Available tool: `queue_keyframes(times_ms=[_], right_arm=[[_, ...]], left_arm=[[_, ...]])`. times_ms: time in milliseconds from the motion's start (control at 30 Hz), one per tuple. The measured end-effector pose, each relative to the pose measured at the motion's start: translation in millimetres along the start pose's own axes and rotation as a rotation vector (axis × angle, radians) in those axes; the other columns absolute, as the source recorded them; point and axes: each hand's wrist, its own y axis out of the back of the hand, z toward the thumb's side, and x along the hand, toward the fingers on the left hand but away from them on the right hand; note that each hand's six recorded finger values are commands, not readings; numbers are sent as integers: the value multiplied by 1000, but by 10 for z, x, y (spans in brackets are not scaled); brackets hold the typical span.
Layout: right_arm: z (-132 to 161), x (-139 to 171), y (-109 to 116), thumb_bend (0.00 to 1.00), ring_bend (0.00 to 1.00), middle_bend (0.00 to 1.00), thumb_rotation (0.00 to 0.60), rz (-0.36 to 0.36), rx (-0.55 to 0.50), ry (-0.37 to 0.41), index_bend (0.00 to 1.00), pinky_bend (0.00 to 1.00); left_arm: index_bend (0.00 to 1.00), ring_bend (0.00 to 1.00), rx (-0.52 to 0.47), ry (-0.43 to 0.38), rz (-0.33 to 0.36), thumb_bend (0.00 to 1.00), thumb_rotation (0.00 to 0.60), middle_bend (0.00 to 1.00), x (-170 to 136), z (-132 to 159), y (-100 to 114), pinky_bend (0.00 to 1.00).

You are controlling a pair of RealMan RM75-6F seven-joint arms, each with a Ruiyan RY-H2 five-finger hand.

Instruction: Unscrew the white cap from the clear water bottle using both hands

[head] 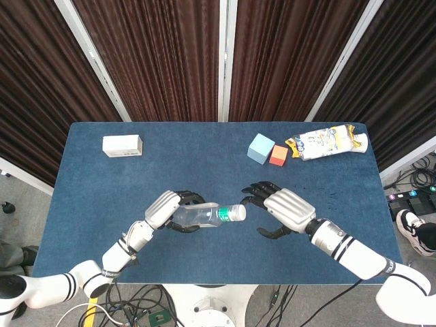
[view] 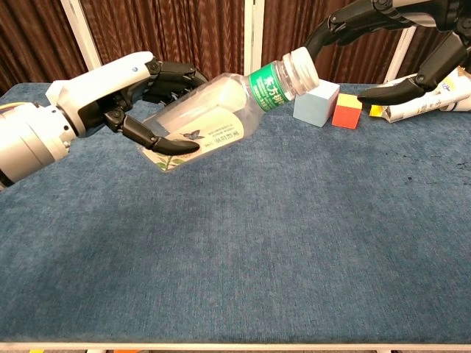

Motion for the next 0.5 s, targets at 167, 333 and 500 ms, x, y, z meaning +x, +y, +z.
queue_keyframes(times_ms=[167,333,500], right_arm=[[20,2,6,280,0,70,541,0,-1,7,210,0],[44,2,10,279,0,70,540,2,4,13,210,0],[90,1,4,279,0,70,541,5,13,28,210,0]], left_arm=[[502,397,0,9,-4,394,600,494,4,-16,-5,485],[502,397,-1,11,-7,394,600,494,3,-19,-10,485],[502,397,-1,16,-9,394,600,494,10,-29,-8,484]])
